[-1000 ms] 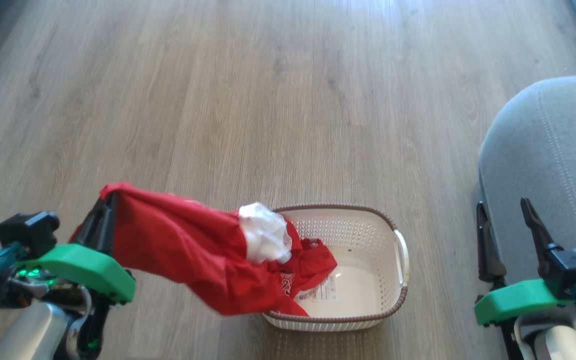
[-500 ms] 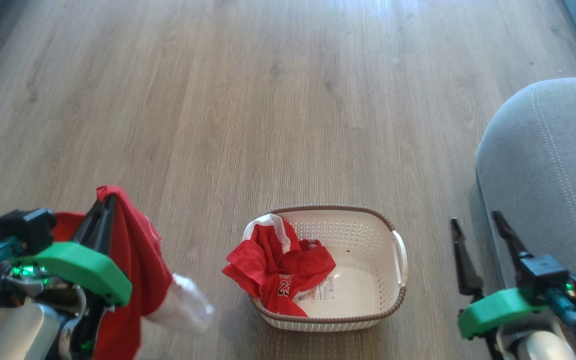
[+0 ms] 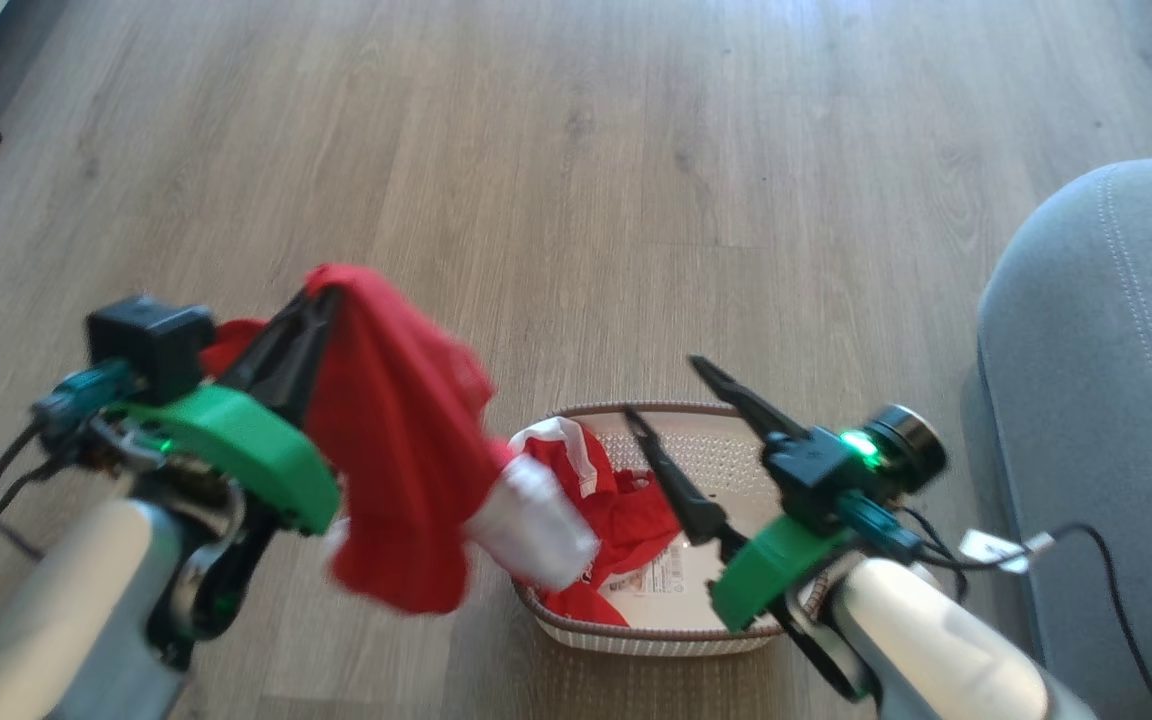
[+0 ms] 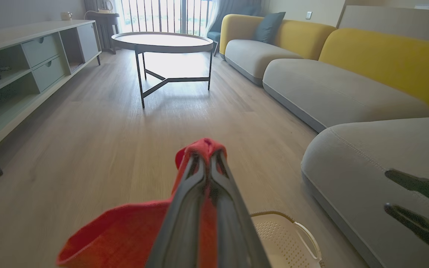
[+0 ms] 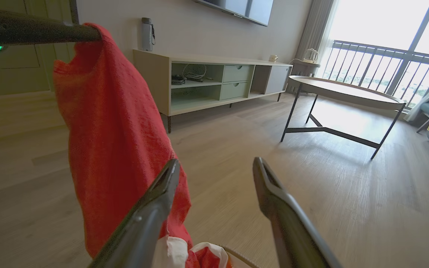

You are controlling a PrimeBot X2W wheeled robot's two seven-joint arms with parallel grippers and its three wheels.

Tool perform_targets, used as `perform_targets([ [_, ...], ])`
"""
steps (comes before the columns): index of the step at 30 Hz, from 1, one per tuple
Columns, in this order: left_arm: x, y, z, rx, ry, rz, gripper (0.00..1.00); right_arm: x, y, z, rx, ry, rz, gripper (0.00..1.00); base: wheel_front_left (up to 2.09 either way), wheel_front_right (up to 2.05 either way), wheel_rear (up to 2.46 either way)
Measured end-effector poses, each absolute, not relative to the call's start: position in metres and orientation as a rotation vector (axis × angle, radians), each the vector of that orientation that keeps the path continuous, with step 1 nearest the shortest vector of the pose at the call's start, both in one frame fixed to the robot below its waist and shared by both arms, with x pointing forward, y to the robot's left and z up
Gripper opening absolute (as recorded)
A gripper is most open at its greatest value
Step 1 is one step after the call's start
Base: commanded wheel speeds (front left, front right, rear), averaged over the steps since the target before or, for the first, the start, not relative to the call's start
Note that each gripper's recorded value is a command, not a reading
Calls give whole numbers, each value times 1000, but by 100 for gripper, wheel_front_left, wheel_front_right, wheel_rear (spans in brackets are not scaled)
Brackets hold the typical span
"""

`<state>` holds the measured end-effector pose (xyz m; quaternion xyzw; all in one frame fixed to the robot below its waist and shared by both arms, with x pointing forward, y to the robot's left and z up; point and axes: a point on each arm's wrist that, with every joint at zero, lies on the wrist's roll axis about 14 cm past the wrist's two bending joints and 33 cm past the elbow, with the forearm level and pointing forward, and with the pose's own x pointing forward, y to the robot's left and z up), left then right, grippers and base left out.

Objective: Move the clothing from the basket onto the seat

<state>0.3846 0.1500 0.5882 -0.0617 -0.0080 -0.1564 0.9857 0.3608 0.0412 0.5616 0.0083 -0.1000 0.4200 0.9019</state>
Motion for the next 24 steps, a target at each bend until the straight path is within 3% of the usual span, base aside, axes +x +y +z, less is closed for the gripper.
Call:
perform_targets([
  [9,380,104,594,-68,-26,-486,0,351,84,584,1,-249,1035,100,0,0,0],
  [24,353,22,609,-83,-56,-733,0,348,92,573,-6,-199,1056,100,0,0,0],
])
